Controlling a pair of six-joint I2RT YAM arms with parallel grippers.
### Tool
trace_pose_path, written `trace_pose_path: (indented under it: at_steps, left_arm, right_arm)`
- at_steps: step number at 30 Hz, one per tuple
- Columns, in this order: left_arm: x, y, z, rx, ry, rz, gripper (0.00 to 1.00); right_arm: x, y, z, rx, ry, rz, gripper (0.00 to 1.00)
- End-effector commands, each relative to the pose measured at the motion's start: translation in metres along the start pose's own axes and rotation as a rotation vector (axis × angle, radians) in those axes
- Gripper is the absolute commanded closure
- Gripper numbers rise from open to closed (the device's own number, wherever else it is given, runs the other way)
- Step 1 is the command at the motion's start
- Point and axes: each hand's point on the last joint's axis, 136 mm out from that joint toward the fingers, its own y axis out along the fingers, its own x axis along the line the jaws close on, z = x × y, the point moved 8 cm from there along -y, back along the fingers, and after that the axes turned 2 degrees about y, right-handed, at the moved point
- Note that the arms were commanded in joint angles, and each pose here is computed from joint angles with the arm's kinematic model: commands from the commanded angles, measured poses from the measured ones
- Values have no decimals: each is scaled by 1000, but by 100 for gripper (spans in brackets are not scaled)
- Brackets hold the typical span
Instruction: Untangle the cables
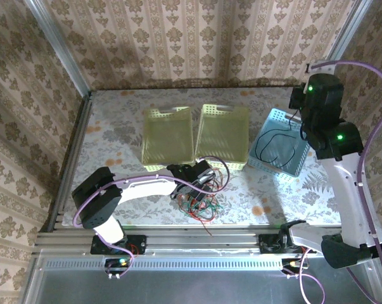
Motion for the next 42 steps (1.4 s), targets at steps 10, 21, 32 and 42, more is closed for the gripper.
trace_pose_path:
  at_steps: [10,21,32,42]
  left_arm:
    - [-3,-2,-10,-18,29,-5,0]
    - [-2,-6,-10,-18,25,-5,0]
    - [4,-16,-12,-54,13,-18,0]
    - [15,-37,-17,-186,-43,-31,0]
  right_arm:
    - [8,10,62,24,-11,411,100]
    - [44,66,140,242,-110,438,100]
    - [54,113,217,510,-103,379,99]
    - [61,92,214,489,-26,222,32]
